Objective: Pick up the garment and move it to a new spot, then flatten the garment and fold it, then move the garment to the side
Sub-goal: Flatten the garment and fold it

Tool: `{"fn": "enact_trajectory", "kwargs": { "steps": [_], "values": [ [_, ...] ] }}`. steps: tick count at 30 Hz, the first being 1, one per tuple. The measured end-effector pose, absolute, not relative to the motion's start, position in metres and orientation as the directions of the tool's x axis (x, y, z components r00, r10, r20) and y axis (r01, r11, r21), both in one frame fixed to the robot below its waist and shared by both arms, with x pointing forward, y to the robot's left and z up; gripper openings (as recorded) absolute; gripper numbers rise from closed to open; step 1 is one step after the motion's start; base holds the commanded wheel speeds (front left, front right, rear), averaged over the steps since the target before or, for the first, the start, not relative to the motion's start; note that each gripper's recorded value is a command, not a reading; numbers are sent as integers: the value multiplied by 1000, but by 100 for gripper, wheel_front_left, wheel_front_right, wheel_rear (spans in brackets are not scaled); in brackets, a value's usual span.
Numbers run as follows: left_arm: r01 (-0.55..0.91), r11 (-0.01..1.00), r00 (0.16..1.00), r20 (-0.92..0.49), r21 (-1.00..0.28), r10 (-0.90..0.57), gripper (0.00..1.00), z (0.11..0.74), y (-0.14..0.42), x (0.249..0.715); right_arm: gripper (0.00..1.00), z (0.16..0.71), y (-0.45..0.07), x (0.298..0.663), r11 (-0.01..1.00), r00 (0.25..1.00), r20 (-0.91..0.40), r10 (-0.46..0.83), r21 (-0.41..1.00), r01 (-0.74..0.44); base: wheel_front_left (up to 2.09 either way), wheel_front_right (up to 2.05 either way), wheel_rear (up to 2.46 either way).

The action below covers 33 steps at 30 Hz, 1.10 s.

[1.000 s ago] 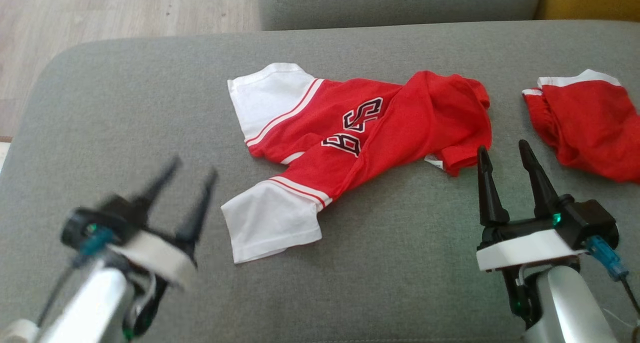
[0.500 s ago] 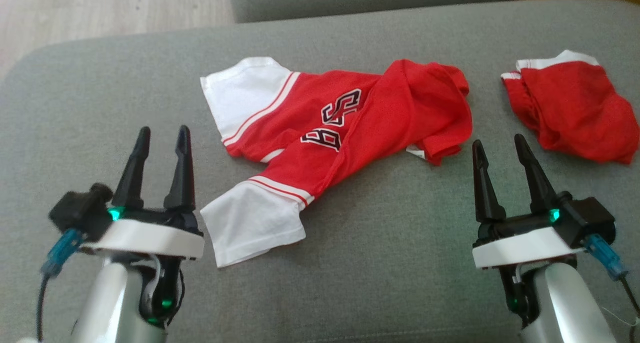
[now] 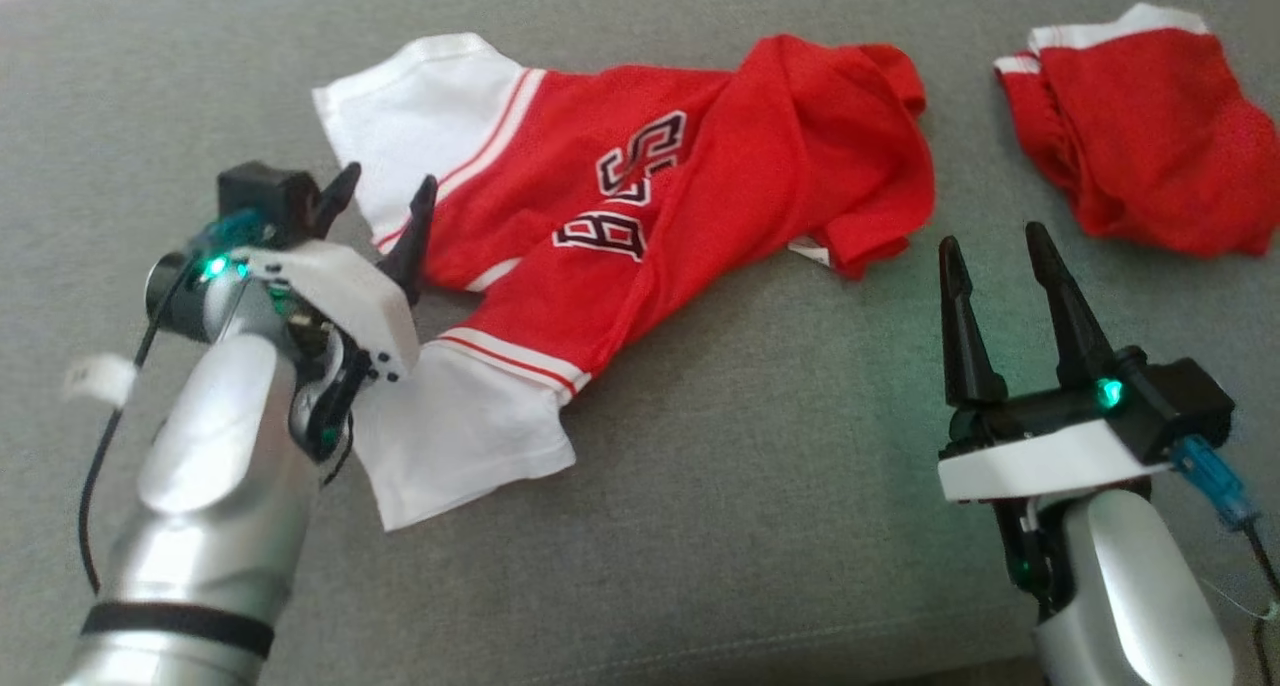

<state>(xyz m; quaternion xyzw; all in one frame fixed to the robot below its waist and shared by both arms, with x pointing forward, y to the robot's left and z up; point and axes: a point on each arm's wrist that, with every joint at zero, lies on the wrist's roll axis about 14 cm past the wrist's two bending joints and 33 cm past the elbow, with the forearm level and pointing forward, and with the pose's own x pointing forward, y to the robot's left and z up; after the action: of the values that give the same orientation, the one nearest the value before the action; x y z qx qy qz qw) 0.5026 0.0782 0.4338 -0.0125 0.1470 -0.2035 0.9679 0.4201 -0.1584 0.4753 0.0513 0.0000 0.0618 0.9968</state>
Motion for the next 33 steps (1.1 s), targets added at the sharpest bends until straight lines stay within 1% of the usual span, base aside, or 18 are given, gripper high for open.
{"fn": "enact_trajectory", "kwargs": {
  "steps": [2, 5, 9, 13, 18, 19, 20, 23, 27, 30, 33],
  "values": [
    [415, 906, 834, -364, -82, -415, 100, 415, 71, 504, 100, 472, -162, 421, 989, 994, -3, 114, 99, -113, 0, 0, 0],
    [487, 870, 764, -447, -73, -465, 100, 396, 55, 503, 100, 471, -168, 423, 991, 995, -6, 100, 92, -99, 0, 0, 0],
    [552, 833, 686, -555, -24, -470, 100, 376, 53, 509, 100, 467, -174, 425, 993, 996, -18, 84, 89, -82, 0, 0, 0],
    [594, 804, 638, -620, 18, -457, 100, 366, 57, 518, 100, 462, -178, 425, 994, 997, -31, 74, 88, -71, 0, 0, 0],
    [625, 781, 577, -678, 7, -455, 100, 359, 52, 527, 100, 458, -184, 428, 995, 997, -42, 59, 87, -55, 0, 0, 0],
    [631, 776, 562, -691, 3, -454, 85, 358, 52, 528, 100, 458, -185, 428, 995, 997, -43, 57, 86, -53, 0, 0, 0],
    [635, 772, 552, -699, 0, -454, 1, 359, 52, 529, 100, 458, -185, 429, 995, 998, -42, 56, 85, -52, 0, 0, 0],
    [641, 768, 547, -704, 4, -453, 0, 360, 56, 535, 100, 458, -186, 431, 995, 998, -39, 55, 84, -52, 0, 0, 0],
    [630, 775, 586, -686, 50, -431, 0, 362, 72, 548, 100, 455, -186, 432, 995, 997, -44, 55, 85, -52, 0, 0, 0],
    [592, 797, 643, -667, 121, -376, 0, 370, 98, 566, 100, 455, -185, 433, 995, 997, -45, 58, 85, -54, 0, 0, 0],
    [530, 823, 722, -618, 205, -311, 0, 388, 128, 590, 100, 455, -184, 434, 995, 997, -43, 62, 86, -58, 0, 0, 0]
  ]
}}
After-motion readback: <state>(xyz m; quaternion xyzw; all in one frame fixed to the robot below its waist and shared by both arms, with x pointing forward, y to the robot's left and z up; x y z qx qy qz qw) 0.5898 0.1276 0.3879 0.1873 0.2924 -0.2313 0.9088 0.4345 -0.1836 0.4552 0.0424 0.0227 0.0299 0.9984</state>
